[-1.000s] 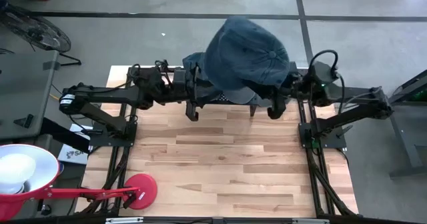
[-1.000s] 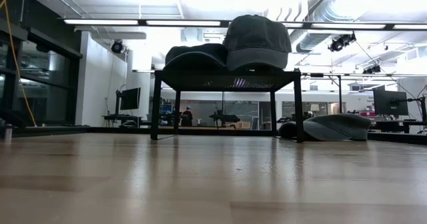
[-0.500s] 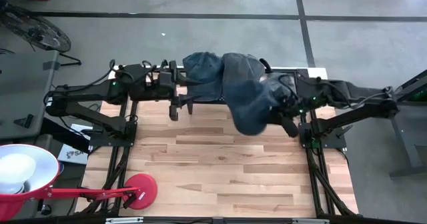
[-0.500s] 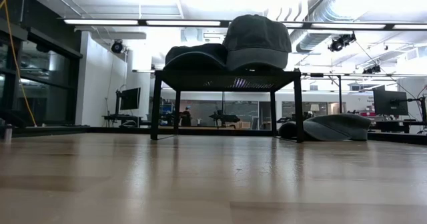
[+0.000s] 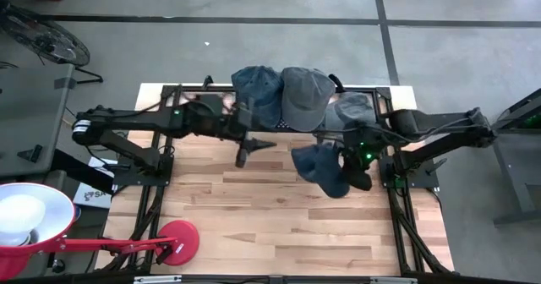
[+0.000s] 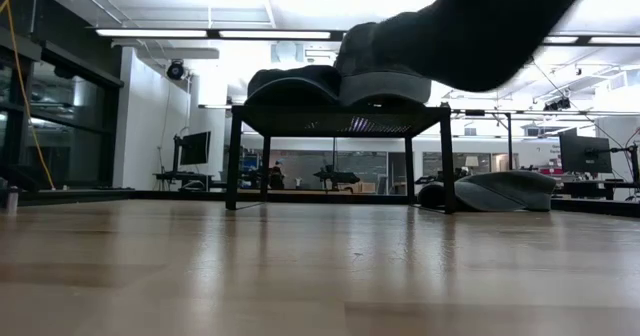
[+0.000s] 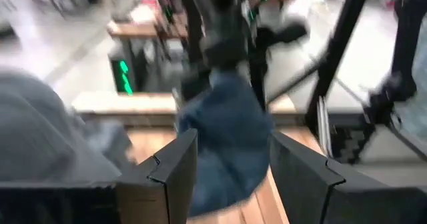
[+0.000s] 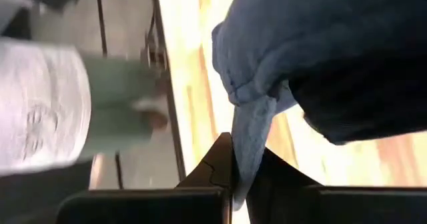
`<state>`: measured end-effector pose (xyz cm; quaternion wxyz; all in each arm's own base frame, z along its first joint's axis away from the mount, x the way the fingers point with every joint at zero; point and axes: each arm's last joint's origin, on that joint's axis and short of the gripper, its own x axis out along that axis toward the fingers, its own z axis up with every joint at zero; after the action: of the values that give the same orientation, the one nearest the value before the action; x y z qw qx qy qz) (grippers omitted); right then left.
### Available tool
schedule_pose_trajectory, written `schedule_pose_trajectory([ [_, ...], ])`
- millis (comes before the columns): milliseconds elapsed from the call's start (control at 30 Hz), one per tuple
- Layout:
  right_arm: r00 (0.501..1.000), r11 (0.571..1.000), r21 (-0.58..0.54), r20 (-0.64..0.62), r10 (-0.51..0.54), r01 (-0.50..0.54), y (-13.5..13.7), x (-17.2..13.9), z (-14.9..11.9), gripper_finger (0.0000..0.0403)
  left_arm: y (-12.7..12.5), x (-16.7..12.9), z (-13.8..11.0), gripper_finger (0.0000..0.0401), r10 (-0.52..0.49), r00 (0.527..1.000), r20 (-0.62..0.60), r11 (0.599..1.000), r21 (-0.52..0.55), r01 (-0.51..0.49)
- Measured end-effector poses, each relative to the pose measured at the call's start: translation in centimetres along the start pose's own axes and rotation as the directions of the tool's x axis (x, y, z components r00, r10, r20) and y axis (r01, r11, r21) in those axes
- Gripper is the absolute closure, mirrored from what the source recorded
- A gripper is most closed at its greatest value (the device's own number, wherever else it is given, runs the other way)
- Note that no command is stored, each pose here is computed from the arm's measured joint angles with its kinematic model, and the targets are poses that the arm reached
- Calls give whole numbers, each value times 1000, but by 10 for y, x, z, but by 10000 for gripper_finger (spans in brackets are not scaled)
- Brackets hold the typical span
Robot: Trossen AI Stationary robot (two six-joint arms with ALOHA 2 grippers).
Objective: Pick & Place hat
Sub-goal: Stack the blue cap on top of the stacked blue caps on the shelf
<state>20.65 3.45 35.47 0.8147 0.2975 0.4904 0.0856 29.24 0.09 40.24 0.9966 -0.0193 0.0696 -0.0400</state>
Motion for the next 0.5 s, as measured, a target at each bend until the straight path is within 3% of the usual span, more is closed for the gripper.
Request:
schedule_pose_trajectory([
  [133, 981, 999, -1, -191, 32, -33, 1, 15, -7, 399, 1, 20, -17, 222, -53, 995, -83, 998, -43, 50],
  [300, 901, 997, -4, -428, 68, -77, 9, 34, -23, 399, 1, 30, -27, 222, -81, 987, -137, 993, -95, 68],
  [500, 762, 997, -37, -644, -73, 64, 10, 51, -43, 399, 2, 34, -30, 222, -71, 987, -145, 993, -106, 56],
])
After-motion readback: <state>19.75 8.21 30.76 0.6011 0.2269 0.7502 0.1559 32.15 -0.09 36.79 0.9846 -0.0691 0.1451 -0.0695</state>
